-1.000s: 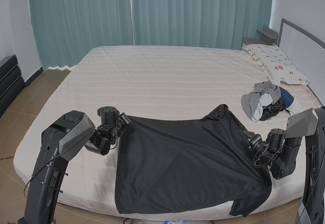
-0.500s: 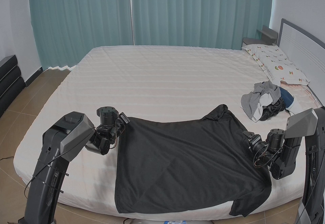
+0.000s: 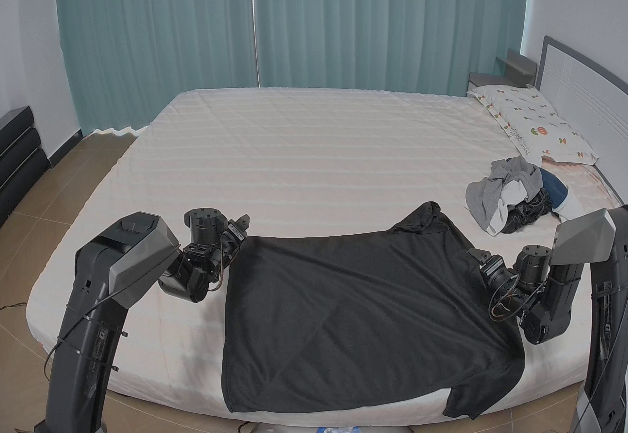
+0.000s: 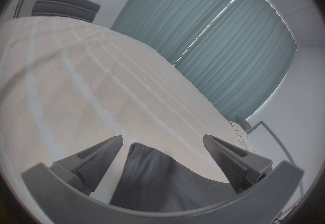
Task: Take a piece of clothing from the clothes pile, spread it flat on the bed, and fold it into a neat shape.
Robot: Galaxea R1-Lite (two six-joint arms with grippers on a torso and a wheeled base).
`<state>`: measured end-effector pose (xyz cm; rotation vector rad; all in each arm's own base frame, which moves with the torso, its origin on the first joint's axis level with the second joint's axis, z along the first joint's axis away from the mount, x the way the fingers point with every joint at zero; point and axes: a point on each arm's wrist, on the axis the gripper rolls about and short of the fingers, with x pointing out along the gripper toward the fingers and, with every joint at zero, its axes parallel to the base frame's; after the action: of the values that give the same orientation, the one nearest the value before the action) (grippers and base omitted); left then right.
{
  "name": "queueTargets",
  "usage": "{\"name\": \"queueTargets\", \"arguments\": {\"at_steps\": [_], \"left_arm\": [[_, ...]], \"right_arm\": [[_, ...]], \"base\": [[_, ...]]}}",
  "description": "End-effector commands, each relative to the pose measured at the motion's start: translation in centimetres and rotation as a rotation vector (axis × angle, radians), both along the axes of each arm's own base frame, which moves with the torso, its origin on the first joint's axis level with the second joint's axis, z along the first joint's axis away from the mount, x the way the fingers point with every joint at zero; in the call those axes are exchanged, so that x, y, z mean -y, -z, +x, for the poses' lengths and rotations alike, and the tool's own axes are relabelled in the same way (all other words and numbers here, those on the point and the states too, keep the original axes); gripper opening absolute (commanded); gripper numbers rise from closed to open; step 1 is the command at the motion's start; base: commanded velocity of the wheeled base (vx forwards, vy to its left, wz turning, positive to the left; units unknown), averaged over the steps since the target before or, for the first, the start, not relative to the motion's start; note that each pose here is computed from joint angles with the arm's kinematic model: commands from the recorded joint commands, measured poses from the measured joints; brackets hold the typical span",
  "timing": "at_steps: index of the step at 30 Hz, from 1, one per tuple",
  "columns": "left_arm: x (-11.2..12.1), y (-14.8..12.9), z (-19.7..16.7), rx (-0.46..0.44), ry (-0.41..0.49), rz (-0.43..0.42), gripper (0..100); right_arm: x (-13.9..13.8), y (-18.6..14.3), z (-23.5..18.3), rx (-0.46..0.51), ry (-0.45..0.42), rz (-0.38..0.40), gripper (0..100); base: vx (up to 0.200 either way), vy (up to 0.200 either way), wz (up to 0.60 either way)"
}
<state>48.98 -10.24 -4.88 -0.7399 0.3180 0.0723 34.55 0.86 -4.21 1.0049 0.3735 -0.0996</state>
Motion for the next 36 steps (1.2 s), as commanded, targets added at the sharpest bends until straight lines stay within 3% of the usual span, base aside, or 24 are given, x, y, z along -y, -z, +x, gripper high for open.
{"name": "queueTargets", "arguments": {"at_steps": [1,3,10,27,36], "left_arm": [[-0.5,-3.4,-2.7,-0.033,0.013,-0.117,100],[-0.9,-3.8,-3.5,-0.058,0.050,-0.162,100],[-0.9,-3.6,-3.6,-0.067,0.060,-0.168,100],[-0.5,-2.9,-4.1,-0.093,0.067,-0.163,100],[-0.5,-2.9,-4.1,-0.093,0.068,-0.161,100]], "right_arm": [[-0.6,-1.6,1.7,0.073,-0.049,-0.095,100],[-0.5,-3.0,3.5,0.070,-0.067,-0.180,100],[-0.2,-4.1,7.1,0.037,-0.068,-0.251,100],[1.6,0.3,13.3,-0.080,-0.064,-0.380,100],[0.9,1.7,15.0,-0.052,-0.087,-0.471,100]], "base": [[0.000,0.000,0.00],[0.000,0.000,0.00],[0.000,0.000,0.00],[0.000,0.000,0.00],[0.000,0.000,0.00]]}}
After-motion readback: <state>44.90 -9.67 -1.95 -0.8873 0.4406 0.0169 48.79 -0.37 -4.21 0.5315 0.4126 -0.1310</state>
